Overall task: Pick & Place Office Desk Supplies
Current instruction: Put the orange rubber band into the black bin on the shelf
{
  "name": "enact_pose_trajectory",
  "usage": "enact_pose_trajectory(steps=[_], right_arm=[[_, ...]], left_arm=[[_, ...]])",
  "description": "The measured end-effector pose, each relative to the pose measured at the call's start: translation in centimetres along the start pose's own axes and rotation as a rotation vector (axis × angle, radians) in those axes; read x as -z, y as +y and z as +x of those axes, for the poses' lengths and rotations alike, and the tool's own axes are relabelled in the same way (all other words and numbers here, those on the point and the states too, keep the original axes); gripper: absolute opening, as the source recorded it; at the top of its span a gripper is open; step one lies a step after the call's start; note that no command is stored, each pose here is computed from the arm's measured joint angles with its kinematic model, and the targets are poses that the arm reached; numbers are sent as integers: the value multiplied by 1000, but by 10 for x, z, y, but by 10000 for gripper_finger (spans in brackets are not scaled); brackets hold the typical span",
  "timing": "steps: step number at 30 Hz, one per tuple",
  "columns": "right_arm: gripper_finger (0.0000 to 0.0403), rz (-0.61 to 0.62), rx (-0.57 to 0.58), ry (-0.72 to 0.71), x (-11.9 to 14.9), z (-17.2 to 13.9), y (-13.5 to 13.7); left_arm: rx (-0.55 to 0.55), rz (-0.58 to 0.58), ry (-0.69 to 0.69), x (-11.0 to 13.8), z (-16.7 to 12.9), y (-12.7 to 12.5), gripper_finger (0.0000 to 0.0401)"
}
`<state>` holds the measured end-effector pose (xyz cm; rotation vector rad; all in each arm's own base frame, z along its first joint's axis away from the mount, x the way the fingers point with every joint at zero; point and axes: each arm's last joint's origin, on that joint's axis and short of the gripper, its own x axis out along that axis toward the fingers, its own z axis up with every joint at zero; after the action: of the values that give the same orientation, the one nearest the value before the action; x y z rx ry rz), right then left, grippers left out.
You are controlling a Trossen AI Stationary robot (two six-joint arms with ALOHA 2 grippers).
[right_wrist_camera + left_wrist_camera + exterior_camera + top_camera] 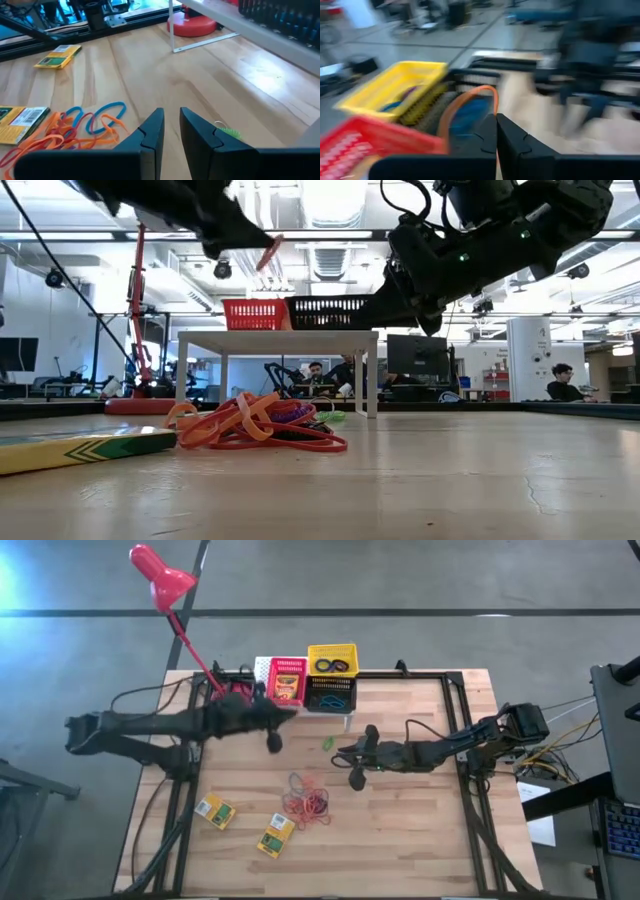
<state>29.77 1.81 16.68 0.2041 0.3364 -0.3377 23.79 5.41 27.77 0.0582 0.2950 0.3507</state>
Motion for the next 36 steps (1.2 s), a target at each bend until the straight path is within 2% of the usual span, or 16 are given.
enact_pose_trajectory(steps=[7,11,16,21,29,36], right_arm=[[60,10,1,-7,-1,0,0],[61,11,1,-8,-1,0,0],[59,14,8,-10,-1,0,0],[61,14,9,-11,-1,0,0],[61,32,8,-13,-1,0,0],[61,34,8,-13,-1,0,0]], left_arm=[[-207,-6,82,3,18,56,1],[-254,-18,140,12,23,70,1],[-238,60,130,8,25,69,1],[-194,45,24,-17,33,71,1],[-173,141,46,-33,97,81,1],[-182,149,109,-42,145,95,1]])
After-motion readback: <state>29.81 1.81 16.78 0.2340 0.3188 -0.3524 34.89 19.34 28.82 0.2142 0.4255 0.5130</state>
